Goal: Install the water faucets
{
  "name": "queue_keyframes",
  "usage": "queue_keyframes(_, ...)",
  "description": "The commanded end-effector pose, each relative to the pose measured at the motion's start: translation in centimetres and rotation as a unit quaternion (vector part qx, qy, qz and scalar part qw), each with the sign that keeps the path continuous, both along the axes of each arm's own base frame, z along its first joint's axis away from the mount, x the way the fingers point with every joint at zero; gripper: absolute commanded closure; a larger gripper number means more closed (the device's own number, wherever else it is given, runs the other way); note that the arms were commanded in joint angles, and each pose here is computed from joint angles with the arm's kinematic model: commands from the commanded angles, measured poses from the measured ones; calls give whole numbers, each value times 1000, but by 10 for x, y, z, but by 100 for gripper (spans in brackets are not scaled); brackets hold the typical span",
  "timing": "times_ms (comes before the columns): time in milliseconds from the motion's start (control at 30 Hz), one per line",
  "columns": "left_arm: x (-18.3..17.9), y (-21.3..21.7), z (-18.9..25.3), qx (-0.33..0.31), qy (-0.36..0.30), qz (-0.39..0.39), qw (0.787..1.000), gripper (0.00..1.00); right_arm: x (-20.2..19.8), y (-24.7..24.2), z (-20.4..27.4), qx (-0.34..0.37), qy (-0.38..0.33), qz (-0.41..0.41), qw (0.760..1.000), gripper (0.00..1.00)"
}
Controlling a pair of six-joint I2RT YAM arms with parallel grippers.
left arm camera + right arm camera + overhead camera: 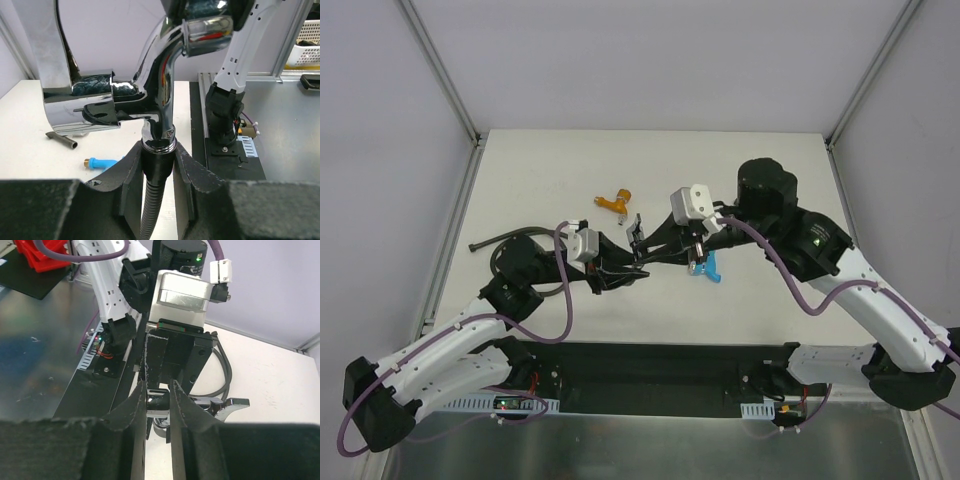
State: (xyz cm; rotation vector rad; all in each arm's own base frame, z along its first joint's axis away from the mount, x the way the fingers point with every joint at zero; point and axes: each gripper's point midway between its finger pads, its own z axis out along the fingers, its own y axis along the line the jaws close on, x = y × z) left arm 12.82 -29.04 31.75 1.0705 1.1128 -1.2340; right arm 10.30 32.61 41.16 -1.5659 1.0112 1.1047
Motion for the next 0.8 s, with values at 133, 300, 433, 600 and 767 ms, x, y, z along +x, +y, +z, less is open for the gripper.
queue_keyframes(133,25,20,51,-88,-50,114,988,100,-7,13,-25,-34,-6,-51,998,98)
queue_keyframes(300,35,30,57,-108,-44,156,981,100,3,20,-38,-50,-14,-105,993,98)
queue_keyframes(433,39,36,60,-118,-43,179,976,100,3,29,-46,-63,-21,-139,988,98)
queue_keyframes(600,45,41,59,-120,-42,201,971,100,13,40,-55,-82,-18,-196,977,98)
queue_keyframes(767,54,48,58,-120,-41,231,965,100,29,51,-64,-104,-22,-279,954,98)
